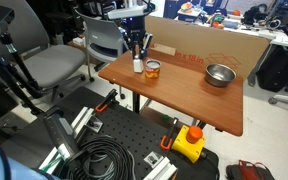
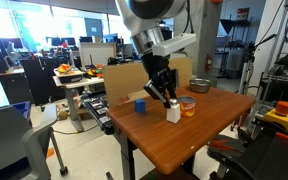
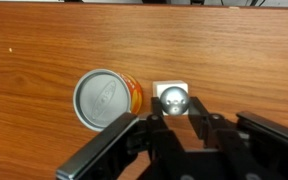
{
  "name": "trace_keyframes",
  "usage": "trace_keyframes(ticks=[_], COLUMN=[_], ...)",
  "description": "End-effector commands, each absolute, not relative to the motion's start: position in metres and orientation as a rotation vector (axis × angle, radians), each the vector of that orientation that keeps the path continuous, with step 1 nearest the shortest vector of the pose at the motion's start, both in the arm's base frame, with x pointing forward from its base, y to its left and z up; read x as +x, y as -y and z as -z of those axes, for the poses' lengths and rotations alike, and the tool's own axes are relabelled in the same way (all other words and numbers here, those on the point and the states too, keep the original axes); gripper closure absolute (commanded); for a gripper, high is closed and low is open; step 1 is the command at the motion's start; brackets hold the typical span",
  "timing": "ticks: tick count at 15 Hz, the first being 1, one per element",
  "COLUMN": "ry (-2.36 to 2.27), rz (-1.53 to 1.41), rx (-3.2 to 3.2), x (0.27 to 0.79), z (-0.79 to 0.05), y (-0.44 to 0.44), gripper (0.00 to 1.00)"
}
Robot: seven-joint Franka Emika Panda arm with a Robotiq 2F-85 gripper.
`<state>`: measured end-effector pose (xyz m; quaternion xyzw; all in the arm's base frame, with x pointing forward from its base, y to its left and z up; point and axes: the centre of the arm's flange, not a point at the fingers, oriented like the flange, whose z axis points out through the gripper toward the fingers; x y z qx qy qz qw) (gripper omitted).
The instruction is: Move the salt shaker to the right
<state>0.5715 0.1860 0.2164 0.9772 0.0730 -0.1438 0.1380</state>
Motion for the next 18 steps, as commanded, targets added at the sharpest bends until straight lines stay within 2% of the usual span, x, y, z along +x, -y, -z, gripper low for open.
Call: trace_keyframes(ticks=[1, 4, 10, 14, 18], ry=[-0.199, -0.202, -0.235, -0.108, 0.081], rz=[0.477, 0.493, 0.321, 0.23, 0.216], rx=[2.779, 2.778, 2.918, 2.982, 2.95], x=[0.576, 0.571, 0.567, 0.573, 0.587], z=[-0.225, -0.238, -0.325, -0.375, -0.383], y=[-0.18, -0.181, -0.175, -0.112, -0.021], gripper=[0.93, 0.92, 0.92, 0.92, 0.92])
